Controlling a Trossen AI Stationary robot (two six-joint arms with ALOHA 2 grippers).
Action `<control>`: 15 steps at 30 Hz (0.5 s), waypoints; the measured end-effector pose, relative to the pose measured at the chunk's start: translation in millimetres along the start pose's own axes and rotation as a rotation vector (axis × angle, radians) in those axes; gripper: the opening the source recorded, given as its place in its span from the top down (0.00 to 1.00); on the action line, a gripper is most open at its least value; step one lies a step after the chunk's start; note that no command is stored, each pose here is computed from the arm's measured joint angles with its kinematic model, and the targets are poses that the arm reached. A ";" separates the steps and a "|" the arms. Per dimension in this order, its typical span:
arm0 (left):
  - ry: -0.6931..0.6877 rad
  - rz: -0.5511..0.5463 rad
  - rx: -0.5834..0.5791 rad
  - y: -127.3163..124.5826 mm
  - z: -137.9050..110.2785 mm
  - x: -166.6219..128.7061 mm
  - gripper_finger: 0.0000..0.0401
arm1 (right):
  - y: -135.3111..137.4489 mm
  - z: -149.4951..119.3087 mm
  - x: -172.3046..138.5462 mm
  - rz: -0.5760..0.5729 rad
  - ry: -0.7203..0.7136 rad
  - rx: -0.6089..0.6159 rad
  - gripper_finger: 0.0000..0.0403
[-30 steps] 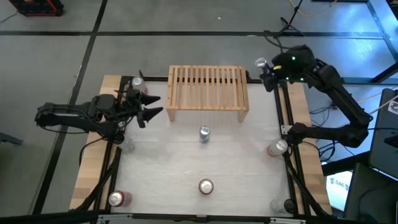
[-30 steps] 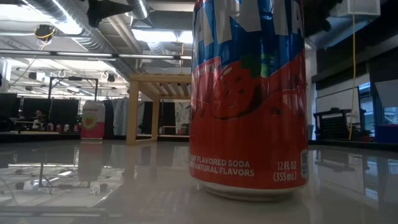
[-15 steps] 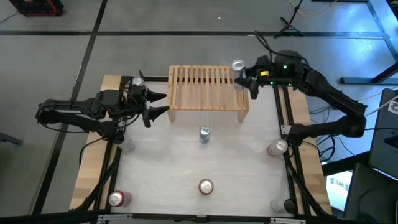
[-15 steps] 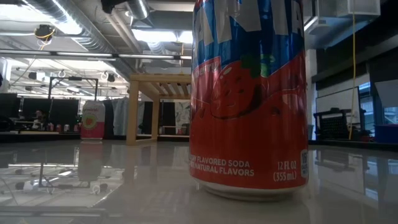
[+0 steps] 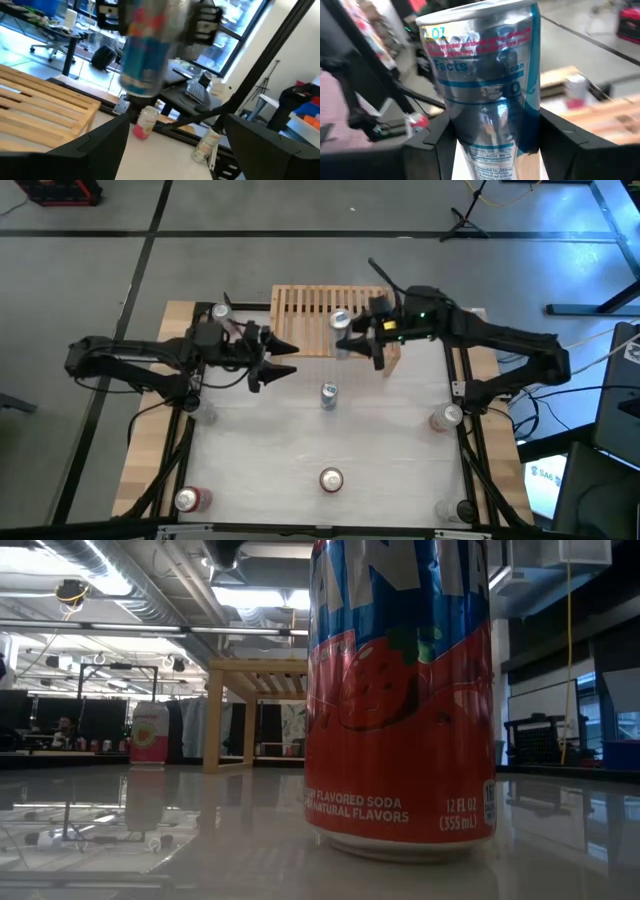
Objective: Place canned beverage on shelf
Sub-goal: Put the top blue soda can on the shelf
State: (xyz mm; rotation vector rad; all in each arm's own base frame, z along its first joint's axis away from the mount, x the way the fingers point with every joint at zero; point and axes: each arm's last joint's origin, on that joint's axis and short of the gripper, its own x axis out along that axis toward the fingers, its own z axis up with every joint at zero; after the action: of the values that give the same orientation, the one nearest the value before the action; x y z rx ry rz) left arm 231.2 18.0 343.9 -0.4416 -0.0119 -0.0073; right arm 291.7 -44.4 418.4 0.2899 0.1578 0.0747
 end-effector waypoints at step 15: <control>0.062 -0.195 0.049 5.0 24.0 31.2 0.20 | 4.0 -5.6 49.5 0.256 -0.112 0.045 0.49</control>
State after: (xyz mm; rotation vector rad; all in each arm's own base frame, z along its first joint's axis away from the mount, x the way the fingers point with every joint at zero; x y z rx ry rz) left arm 262.3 32.6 363.8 -0.3894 0.0058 -0.2117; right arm 339.3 -34.3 407.1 0.3578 0.0102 0.3083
